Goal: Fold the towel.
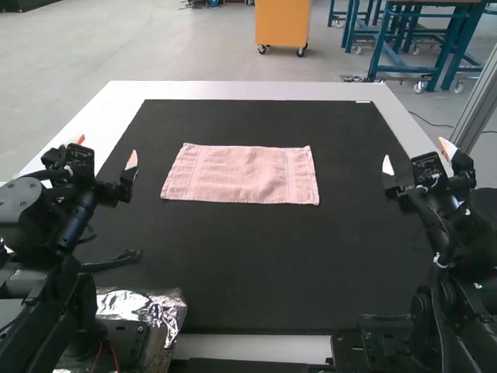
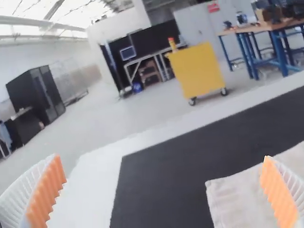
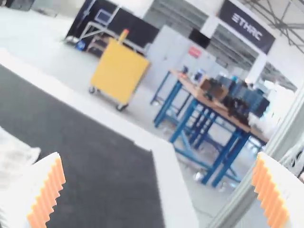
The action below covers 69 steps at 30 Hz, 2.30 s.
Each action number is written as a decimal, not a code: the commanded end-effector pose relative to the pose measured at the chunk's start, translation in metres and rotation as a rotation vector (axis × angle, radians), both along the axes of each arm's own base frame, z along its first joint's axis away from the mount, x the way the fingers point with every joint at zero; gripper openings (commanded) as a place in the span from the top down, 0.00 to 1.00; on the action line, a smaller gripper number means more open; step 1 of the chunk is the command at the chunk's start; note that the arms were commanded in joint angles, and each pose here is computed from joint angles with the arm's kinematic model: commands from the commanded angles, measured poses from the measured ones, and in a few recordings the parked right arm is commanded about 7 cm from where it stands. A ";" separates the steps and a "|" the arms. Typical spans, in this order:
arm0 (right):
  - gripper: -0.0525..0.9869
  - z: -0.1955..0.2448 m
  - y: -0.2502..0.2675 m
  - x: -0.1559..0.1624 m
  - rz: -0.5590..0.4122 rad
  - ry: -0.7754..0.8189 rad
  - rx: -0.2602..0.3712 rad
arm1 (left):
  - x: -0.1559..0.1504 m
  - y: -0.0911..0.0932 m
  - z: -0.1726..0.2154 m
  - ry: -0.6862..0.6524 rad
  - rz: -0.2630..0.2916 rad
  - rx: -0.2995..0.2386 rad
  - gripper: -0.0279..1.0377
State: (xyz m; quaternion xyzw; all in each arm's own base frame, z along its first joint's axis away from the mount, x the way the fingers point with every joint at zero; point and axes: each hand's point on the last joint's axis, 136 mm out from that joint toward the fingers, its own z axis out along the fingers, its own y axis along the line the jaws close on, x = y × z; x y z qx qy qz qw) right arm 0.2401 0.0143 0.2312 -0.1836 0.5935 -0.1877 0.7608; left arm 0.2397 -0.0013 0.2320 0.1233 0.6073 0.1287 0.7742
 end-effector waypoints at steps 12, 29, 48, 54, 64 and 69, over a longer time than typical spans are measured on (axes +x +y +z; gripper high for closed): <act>0.08 0.116 -0.013 0.056 0.046 0.109 0.475 | 0.046 0.028 0.112 0.049 0.122 -0.143 0.07; 0.09 -0.066 0.034 0.170 0.089 0.936 0.600 | 0.193 0.026 -0.071 0.841 0.166 -0.390 0.08; 0.08 -0.144 0.109 0.224 0.175 1.081 0.531 | 0.271 0.010 -0.133 0.974 0.150 -0.365 0.08; 0.08 -0.161 0.110 0.250 0.152 1.067 0.509 | 0.293 0.015 -0.153 1.026 0.177 -0.338 0.08; 0.08 -0.174 0.125 0.293 0.172 1.055 0.488 | 0.317 0.010 -0.174 1.049 0.170 -0.319 0.08; 0.08 -0.184 0.134 0.306 0.182 1.062 0.473 | 0.324 0.010 -0.187 1.063 0.172 -0.314 0.08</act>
